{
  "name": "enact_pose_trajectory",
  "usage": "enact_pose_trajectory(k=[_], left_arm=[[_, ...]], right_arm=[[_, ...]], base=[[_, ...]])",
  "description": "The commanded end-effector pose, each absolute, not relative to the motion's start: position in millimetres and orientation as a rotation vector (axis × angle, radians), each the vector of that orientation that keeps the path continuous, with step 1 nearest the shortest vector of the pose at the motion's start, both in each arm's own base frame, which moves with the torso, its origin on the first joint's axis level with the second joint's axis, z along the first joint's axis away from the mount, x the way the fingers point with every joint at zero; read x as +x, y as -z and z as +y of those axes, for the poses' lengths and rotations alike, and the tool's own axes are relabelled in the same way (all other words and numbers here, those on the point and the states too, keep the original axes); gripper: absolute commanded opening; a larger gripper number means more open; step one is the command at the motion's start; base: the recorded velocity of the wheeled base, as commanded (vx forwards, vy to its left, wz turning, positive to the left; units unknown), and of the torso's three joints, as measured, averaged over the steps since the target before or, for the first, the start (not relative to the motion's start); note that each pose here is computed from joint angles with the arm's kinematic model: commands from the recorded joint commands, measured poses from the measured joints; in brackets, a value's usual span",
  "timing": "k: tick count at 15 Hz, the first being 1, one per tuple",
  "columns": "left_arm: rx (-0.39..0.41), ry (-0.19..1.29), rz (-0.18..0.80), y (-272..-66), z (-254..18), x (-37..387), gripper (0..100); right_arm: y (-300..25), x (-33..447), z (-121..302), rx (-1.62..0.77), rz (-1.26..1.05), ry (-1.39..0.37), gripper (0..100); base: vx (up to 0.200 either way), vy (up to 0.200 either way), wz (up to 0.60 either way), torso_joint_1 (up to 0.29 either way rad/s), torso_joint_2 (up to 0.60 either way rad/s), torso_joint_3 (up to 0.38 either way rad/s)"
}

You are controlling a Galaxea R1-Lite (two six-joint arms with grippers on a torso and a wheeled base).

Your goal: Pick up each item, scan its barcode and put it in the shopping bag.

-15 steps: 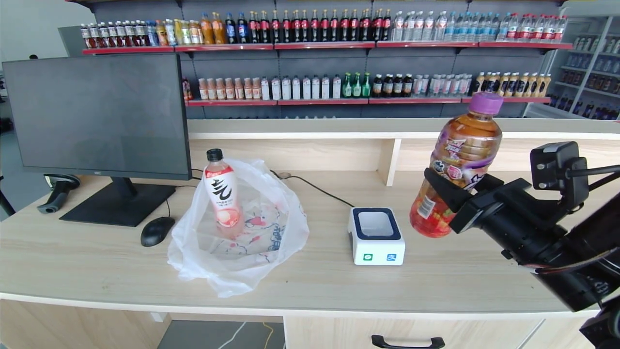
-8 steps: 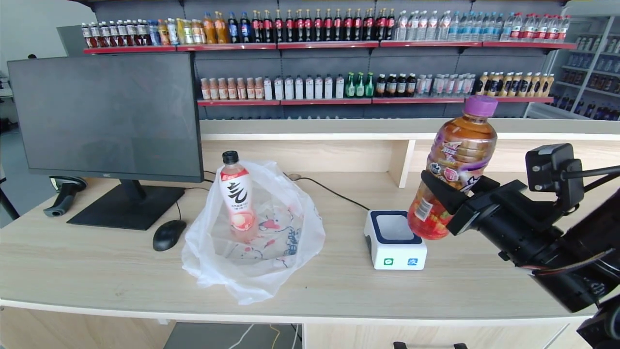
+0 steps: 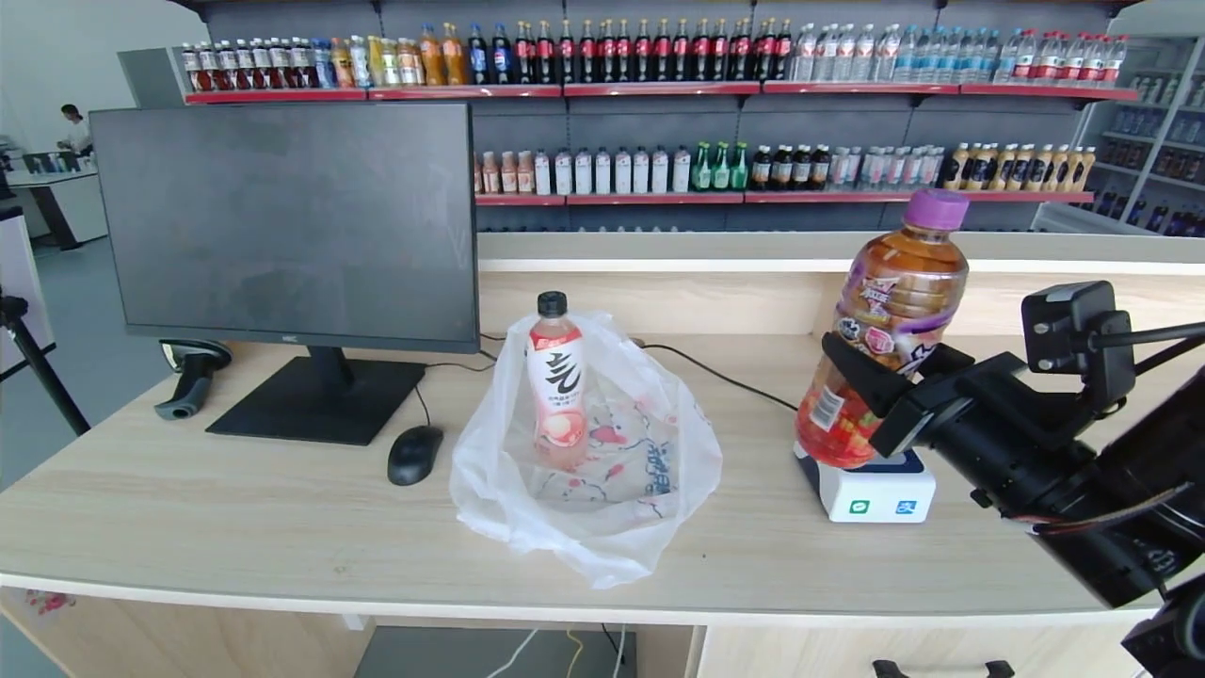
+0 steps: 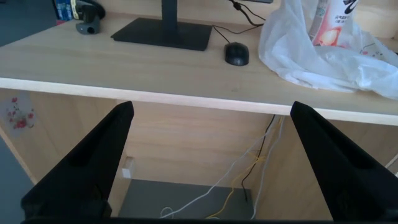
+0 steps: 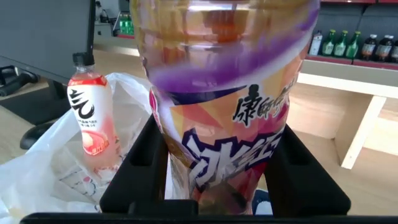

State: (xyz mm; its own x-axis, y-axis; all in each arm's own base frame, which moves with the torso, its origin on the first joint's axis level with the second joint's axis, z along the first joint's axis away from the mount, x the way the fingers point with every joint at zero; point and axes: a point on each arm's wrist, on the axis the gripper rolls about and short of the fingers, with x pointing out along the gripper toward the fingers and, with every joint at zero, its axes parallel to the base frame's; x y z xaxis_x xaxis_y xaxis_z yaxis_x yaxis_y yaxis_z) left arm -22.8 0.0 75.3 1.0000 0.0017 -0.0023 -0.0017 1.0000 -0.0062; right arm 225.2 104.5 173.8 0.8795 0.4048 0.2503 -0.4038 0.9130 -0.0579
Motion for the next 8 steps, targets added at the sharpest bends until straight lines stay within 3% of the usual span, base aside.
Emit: enact_pose_trajectory(k=[1, 5, 8], left_arm=[[-0.006, -0.003, 0.002, -75.3, 0.0, -22.8, 100], [-0.008, -0.003, 0.003, -75.4, 0.0, -22.7, 100], [-0.008, -0.003, 0.002, -75.3, 0.0, -22.8, 100]], right_arm=[[-173.2, 226.7, 105.0, -0.005, -0.26, -0.421, 0], [-171.8, 226.4, 104.9, -0.006, -0.254, -0.421, 0], [-169.9, 225.9, 102.1, -0.01, -0.245, -0.412, 0]], base=[[0.0, 0.0, 0.0, 0.0, 0.0, 0.0], [0.0, 0.0, 0.0, 0.0, 0.0, 0.0], [0.0, 0.0, 0.6, 0.004, 0.01, 0.001]])
